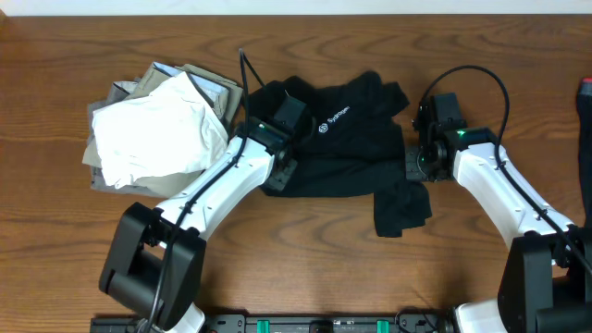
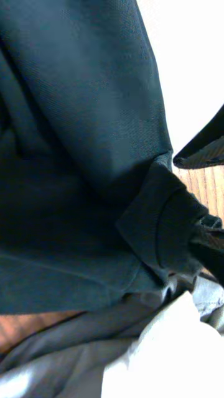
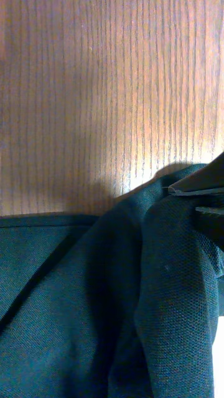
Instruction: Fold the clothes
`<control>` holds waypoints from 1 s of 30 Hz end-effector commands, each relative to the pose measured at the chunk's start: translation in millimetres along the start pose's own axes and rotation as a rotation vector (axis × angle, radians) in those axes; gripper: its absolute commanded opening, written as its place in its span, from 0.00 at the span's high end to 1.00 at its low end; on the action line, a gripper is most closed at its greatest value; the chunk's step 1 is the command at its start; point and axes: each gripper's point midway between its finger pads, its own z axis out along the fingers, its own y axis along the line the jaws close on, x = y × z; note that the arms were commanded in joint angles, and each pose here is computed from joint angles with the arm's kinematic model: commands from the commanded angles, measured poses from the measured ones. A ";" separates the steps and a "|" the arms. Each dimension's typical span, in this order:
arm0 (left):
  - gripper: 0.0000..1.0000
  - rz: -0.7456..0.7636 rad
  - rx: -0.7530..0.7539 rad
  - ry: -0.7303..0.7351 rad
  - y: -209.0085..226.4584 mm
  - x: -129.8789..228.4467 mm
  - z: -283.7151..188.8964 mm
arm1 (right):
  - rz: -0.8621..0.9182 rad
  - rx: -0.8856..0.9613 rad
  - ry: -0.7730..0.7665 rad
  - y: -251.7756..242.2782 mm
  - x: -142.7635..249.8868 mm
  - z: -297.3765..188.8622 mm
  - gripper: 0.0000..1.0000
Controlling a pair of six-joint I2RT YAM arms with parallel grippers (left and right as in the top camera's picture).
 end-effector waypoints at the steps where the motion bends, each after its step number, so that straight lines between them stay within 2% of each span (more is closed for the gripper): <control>1: 0.73 0.005 -0.002 0.021 0.3 3.9 7.3 | 0.016 0.005 0.007 -2.4 1.3 1.9 0.96; 4: 0.81 0.002 -0.002 0.007 0.3 0.4 7.3 | 0.015 0.005 0.006 -2.2 1.2 1.9 0.96; 6: 0.93 0.000 -0.001 0.000 0.2 -1.3 7.2 | 0.015 0.005 0.006 -2.1 1.3 1.9 0.96; 7: 0.94 0.000 -0.002 0.001 0.3 -1.2 7.2 | 0.015 0.005 0.007 -2.2 1.3 1.9 0.96; 13: 0.94 -0.016 -0.015 0.030 10.1 3.2 -22.1 | 0.015 0.005 0.006 -2.3 1.1 1.9 0.96; 20: 0.94 -0.153 -0.132 -0.047 72.2 6.0 -109.5 | 0.015 0.004 0.000 -2.0 -0.4 1.9 0.93; 23: 0.94 -0.229 -0.155 -0.111 96.5 12.3 -132.4 | 0.014 -0.007 -0.012 0.1 -3.5 1.9 0.96; 30: 0.94 -0.326 -0.178 -0.157 125.5 25.3 -149.2 | -0.150 -0.205 -0.025 34.8 -5.2 -1.7 0.83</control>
